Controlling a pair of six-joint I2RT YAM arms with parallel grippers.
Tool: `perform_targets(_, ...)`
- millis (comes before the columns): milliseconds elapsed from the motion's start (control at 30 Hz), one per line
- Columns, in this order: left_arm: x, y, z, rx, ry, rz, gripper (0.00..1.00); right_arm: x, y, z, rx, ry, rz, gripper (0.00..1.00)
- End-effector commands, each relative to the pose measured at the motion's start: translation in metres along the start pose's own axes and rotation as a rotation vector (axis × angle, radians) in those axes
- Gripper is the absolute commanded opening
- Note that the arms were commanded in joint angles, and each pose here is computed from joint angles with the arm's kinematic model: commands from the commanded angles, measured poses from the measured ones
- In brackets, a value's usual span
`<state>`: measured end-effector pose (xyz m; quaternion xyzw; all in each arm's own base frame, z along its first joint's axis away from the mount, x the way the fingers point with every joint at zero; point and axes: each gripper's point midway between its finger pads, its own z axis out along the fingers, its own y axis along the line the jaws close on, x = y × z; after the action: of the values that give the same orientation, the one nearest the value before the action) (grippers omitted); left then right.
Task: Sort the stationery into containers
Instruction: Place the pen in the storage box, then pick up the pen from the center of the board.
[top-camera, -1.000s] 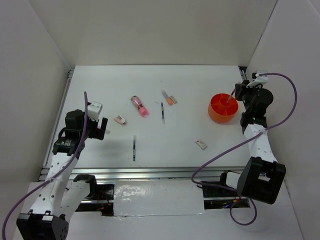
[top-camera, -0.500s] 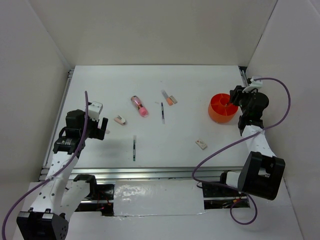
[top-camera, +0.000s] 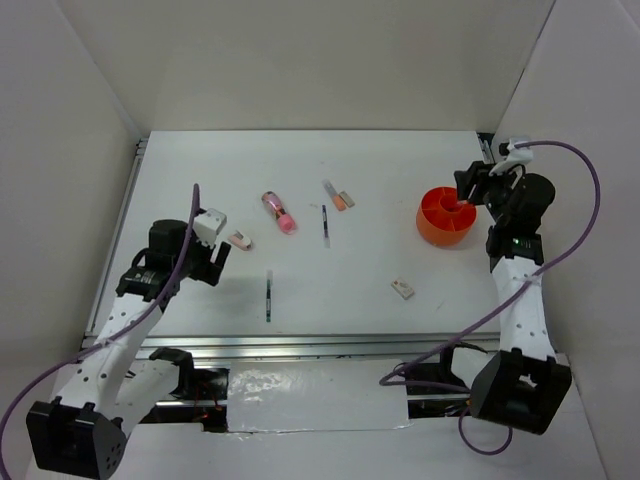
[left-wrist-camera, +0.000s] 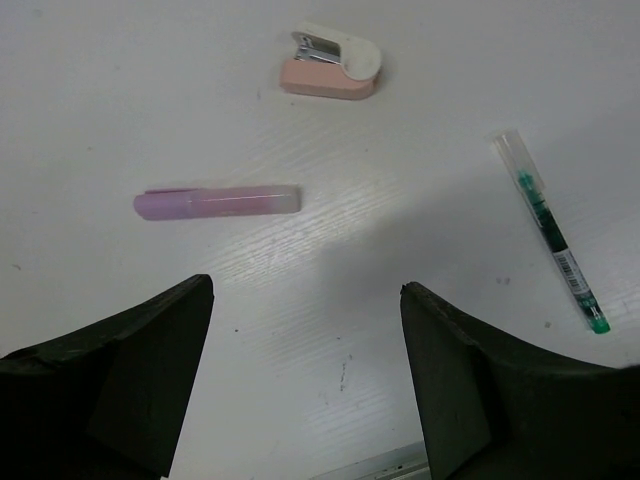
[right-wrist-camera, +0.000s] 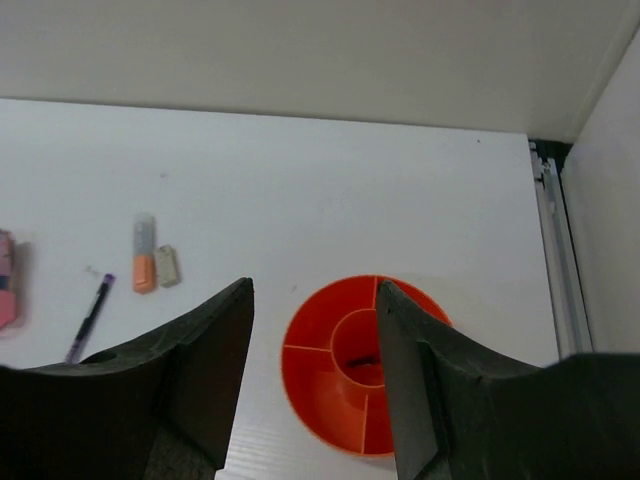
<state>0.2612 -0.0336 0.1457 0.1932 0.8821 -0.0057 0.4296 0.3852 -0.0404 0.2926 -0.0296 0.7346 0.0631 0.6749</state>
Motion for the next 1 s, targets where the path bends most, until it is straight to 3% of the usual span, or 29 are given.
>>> perform_targets(0,-0.014,-0.011,0.004,0.040,-0.008,0.042,0.87,-0.018,0.034,-0.023,-0.113,0.013,-0.025,0.59)
perform_targets(433,-0.029,-0.092,0.027,0.242,0.079,0.116,0.85,0.020,0.065,-0.056,-0.168,0.132,-0.058,0.59)
perform_targets(633,-0.086,-0.119,0.048,0.223,0.048,0.044,0.86,0.036,0.069,-0.057,-0.178,0.197,-0.021,0.59)
perform_targets(767,-0.157,-0.147,0.058,0.145,-0.042,-0.074,0.86,0.044,0.067,-0.057,-0.161,0.214,-0.012,0.59)
perform_targets(867,-0.176,-0.164,0.087,0.049,0.008,-0.157,0.87,0.047,0.067,-0.058,-0.153,0.221,-0.001,0.59)
perform_targets(900,-0.158,-0.176,0.114,0.028,0.090,-0.142,0.84,0.047,0.066,-0.057,-0.150,0.220,0.002,0.59)
perform_targets(933,-0.181,-0.184,0.117,0.037,0.067,-0.167,0.81,0.047,0.067,-0.057,-0.148,0.222,0.005,0.59)
perform_targets(967,-0.175,-0.186,0.125,0.019,0.113,-0.162,0.75,0.048,0.067,-0.058,-0.147,0.224,0.012,0.59)
